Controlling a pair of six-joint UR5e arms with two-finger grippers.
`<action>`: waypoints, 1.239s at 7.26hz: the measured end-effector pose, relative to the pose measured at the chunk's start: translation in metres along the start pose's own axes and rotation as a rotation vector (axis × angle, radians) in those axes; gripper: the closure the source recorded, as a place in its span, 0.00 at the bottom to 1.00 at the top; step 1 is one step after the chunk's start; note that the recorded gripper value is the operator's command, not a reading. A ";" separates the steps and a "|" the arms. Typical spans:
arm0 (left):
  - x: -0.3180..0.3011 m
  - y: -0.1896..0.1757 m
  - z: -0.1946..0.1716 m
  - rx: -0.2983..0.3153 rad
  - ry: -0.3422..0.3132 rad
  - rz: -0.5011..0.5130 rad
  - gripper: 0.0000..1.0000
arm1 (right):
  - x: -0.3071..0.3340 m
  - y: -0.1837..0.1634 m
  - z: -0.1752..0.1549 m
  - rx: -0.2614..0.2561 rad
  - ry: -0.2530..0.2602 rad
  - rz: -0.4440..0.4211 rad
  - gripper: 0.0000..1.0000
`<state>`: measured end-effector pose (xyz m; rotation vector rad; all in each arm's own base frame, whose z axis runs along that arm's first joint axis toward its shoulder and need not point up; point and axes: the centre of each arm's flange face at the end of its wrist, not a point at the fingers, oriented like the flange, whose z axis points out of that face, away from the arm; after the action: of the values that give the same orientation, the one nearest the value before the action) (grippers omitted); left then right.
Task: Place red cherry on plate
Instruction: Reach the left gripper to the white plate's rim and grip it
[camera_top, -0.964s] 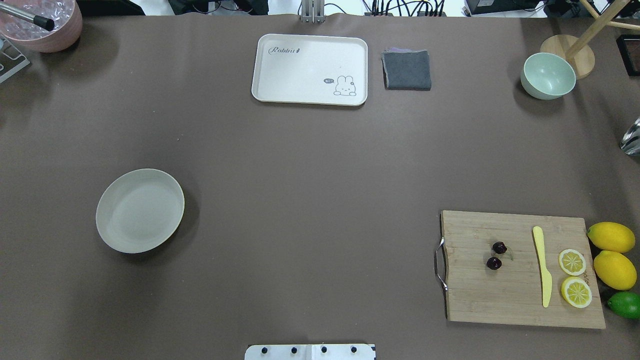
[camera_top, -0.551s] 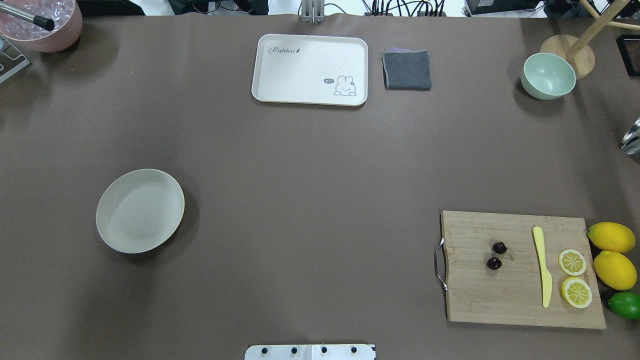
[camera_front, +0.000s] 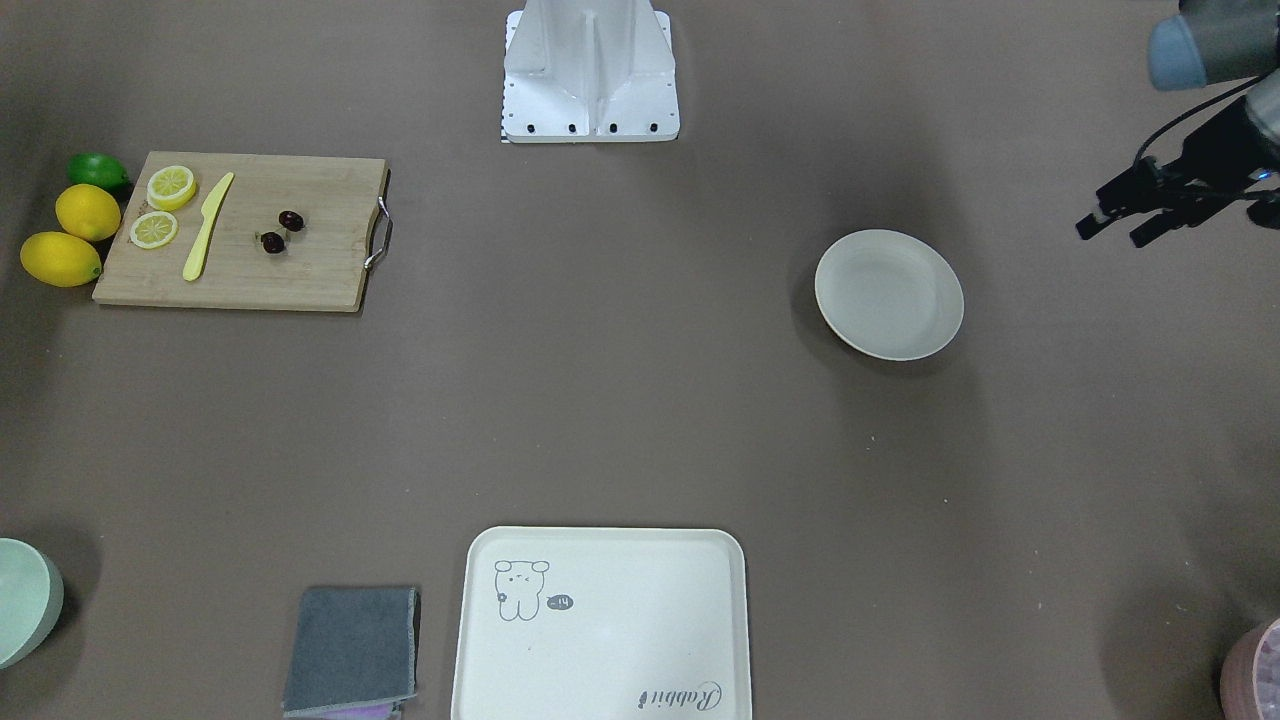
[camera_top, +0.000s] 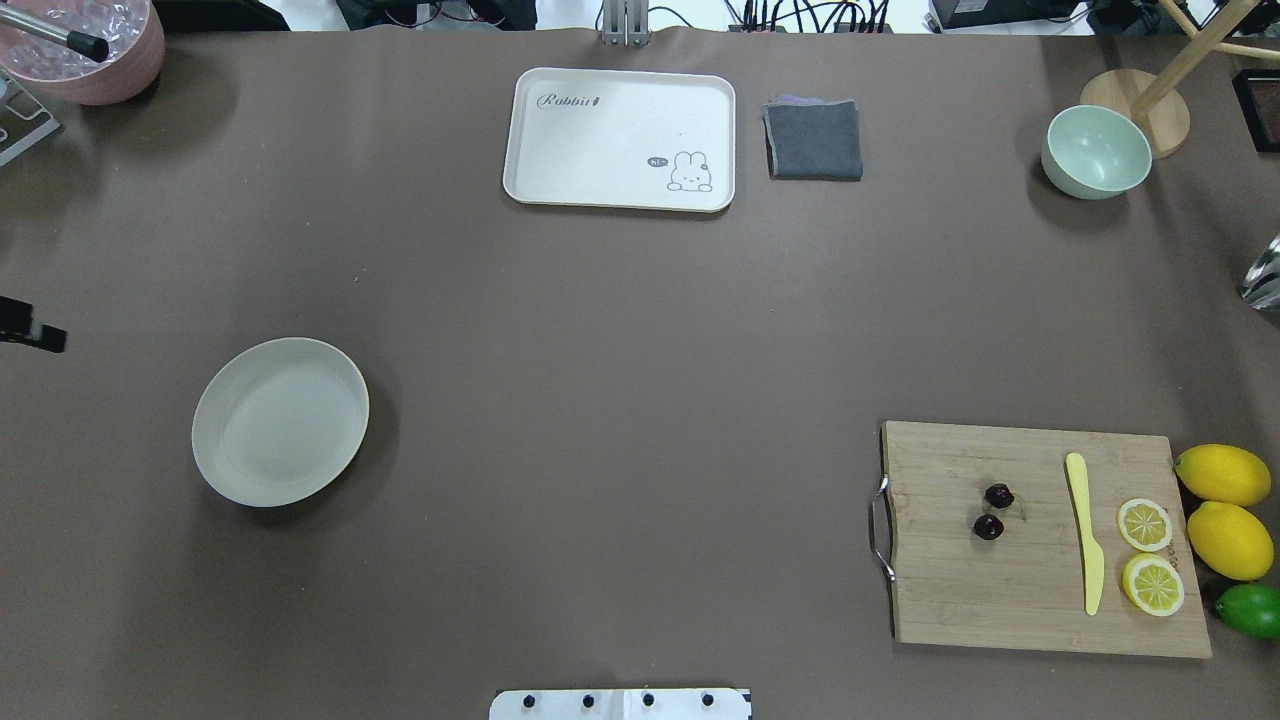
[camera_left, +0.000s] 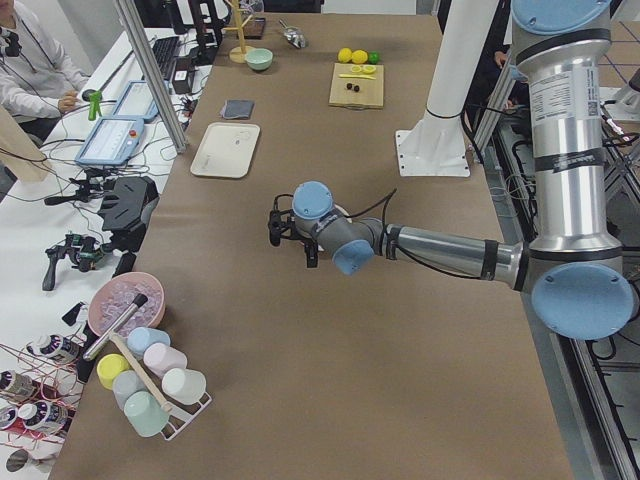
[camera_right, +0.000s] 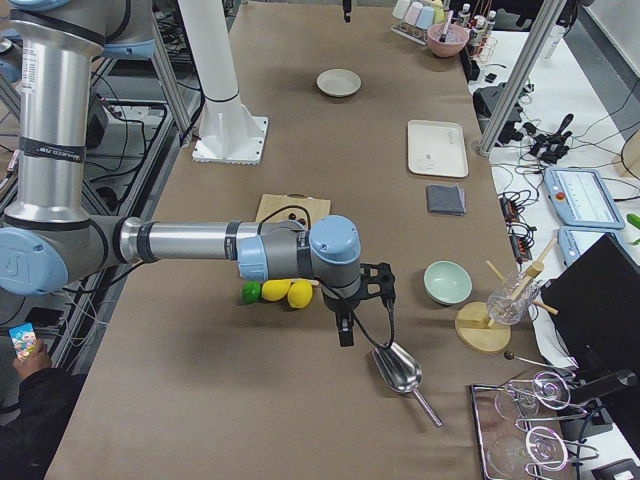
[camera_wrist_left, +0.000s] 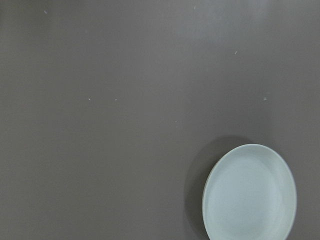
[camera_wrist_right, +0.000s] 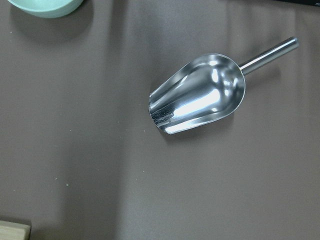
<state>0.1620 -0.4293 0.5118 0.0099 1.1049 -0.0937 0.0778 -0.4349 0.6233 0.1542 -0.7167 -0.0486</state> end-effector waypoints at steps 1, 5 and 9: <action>0.034 0.005 0.040 -0.027 -0.011 0.008 0.02 | -0.001 -0.001 0.001 -0.001 0.000 -0.002 0.00; 0.080 0.001 0.125 -0.052 -0.047 0.021 0.03 | -0.002 -0.002 0.001 -0.001 -0.001 -0.004 0.00; 0.055 0.005 0.131 -0.071 -0.073 0.077 0.04 | -0.003 -0.006 0.000 0.001 -0.001 -0.009 0.00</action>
<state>0.3039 -0.4355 0.5217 -0.0142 1.0330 0.0135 0.0750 -0.4407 0.6204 0.1584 -0.7168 -0.0572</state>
